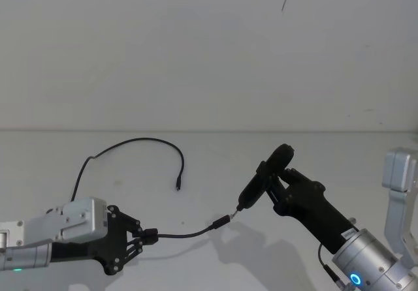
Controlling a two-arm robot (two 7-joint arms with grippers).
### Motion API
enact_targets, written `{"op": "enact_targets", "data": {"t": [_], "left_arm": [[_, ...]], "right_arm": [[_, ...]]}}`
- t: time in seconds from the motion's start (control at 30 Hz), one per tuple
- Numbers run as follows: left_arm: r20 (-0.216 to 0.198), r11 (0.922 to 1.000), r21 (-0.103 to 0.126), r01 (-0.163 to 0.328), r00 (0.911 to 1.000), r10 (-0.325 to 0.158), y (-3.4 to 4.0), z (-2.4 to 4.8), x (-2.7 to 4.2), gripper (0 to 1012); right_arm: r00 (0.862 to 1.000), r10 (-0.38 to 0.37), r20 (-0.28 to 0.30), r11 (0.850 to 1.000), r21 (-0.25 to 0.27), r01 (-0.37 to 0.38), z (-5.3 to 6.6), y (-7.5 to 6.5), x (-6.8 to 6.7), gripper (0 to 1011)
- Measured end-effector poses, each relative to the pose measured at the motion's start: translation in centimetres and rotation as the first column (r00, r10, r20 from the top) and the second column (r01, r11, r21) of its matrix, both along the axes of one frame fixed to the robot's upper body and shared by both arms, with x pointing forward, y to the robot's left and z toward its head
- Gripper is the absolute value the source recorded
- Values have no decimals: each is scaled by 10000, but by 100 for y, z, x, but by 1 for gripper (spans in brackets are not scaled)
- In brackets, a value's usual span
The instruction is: Pick up the data cable with the one hand.
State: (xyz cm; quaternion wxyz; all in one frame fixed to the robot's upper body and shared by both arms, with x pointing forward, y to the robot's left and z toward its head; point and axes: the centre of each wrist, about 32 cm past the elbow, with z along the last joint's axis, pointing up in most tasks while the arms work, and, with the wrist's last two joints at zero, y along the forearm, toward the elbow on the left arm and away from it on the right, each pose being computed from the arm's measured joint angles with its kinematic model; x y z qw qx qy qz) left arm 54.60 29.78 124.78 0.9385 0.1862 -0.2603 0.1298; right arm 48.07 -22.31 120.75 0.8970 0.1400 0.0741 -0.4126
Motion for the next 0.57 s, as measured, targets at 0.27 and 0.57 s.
{"op": "enact_targets", "data": {"t": [0.27,0.57], "left_arm": [[-1,10000,0,0,10000,0,0,0,0,41],[0,10000,0,1,10000,-1,0,0,0,41]], "right_arm": [[10000,17,-13,10000,-9,-17,-1,1,4,263],[10000,28,-19,10000,-17,-28,-2,2,5,263]]}}
